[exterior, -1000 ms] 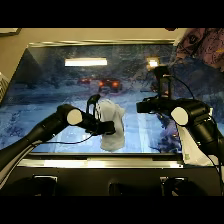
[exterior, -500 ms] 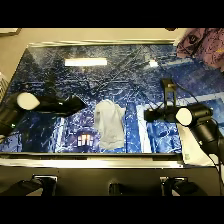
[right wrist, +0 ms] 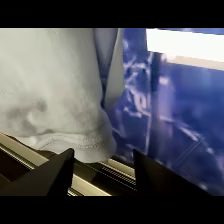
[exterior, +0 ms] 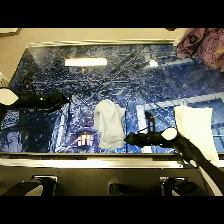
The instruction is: Fold the clothes and pants, and hang the long-sleeved shirts on hangers.
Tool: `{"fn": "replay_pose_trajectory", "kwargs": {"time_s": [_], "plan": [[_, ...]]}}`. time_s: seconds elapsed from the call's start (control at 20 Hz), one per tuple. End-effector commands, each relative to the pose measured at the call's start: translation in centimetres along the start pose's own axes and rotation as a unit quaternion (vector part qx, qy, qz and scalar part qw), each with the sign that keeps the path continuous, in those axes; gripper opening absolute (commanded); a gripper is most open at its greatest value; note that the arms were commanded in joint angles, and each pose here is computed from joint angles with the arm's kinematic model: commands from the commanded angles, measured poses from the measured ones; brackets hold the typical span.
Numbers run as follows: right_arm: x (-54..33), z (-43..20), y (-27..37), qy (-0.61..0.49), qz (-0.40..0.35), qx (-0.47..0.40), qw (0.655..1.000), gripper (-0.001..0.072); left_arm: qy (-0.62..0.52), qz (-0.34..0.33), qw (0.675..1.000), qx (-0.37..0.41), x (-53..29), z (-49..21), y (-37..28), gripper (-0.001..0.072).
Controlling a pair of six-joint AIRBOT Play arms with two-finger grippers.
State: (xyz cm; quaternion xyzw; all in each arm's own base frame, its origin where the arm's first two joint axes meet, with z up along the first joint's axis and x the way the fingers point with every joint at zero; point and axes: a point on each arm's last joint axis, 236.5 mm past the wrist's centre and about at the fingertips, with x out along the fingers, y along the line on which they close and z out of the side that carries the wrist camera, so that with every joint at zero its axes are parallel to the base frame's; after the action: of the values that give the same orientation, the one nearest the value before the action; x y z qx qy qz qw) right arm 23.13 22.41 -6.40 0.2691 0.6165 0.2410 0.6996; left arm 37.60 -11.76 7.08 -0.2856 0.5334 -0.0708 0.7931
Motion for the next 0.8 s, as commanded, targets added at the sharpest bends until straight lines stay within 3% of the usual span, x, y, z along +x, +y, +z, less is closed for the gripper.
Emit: {"fn": "replay_pose_trajectory", "kwargs": {"time_s": [0.0, 0.1, 0.2, 0.25, 0.75], "plan": [[3.4, -1.1, 1.1, 0.006, 0.032, 0.016, 0.999, 0.0439, -0.003, 0.002, 1.0, 0.001, -0.2, 0.3, 0.3, 0.0567], [4.3, -0.8, 2.1, -0.002, 0.054, 0.02, 0.998, 0.0375, 0.002, 0.003, 1.0, 0.001, -0.2, 0.0, 0.4, 0.0566], [4.1, -0.4, 2.4, -0.009, 0.061, 0.016, 0.998, 0.0104, 0.021, 0.009, 1.0, -0.006, 0.0, -0.8, 0.7, 0.0533], [4.0, -0.4, 2.5, -0.009, 0.062, 0.012, 0.998, 0.0031, 0.033, 0.012, 0.999, -0.005, 0.4, -1.2, 1.1, 0.0534], [2.6, -2.6, 3.1, 0.03, 0.056, 0.021, 0.998, 0.0031, 0.148, -0.11, 0.983, -0.016, 13.8, -8.5, -1.2, 0.0533]]}}
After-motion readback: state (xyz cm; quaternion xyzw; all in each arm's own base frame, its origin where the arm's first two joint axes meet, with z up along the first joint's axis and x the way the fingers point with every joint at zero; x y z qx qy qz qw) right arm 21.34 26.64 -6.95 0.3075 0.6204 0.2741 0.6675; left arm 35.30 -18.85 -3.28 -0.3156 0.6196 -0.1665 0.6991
